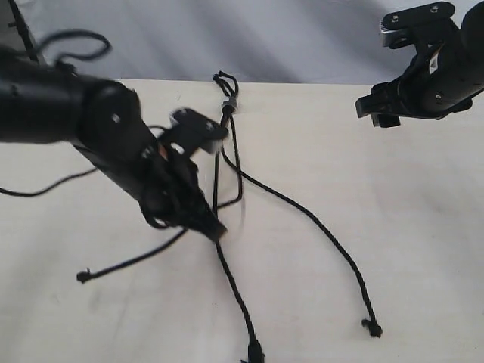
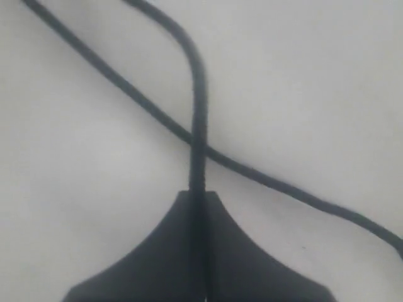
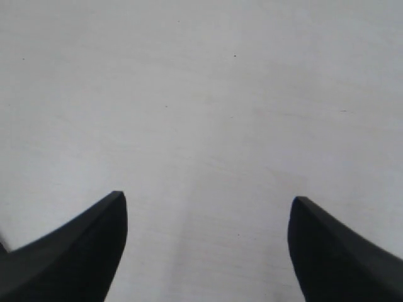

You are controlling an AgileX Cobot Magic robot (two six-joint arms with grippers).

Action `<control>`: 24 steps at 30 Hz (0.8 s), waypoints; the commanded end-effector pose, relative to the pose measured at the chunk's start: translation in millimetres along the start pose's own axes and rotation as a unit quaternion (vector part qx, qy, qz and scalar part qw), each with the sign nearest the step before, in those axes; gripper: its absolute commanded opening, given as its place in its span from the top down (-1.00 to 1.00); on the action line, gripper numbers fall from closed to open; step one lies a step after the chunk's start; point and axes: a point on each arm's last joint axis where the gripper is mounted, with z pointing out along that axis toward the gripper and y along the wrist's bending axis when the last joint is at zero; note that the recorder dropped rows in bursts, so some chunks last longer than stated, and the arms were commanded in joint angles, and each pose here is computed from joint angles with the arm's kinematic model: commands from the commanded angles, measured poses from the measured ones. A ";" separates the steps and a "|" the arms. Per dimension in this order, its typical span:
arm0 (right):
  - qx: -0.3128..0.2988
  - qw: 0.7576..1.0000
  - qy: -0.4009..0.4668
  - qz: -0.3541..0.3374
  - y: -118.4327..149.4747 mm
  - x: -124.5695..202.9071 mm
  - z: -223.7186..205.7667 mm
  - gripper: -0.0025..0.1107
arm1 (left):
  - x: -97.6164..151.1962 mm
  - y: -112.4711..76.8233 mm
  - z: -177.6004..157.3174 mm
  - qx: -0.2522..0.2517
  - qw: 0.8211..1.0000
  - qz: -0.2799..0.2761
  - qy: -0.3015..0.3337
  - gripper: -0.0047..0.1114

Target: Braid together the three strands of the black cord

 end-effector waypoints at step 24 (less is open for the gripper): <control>-0.081 0.997 0.012 0.003 35.1 1.7 -8.0 -0.24 | 63.6 119.4 19.8 -0.089 0.975 -0.202 0.007 0.66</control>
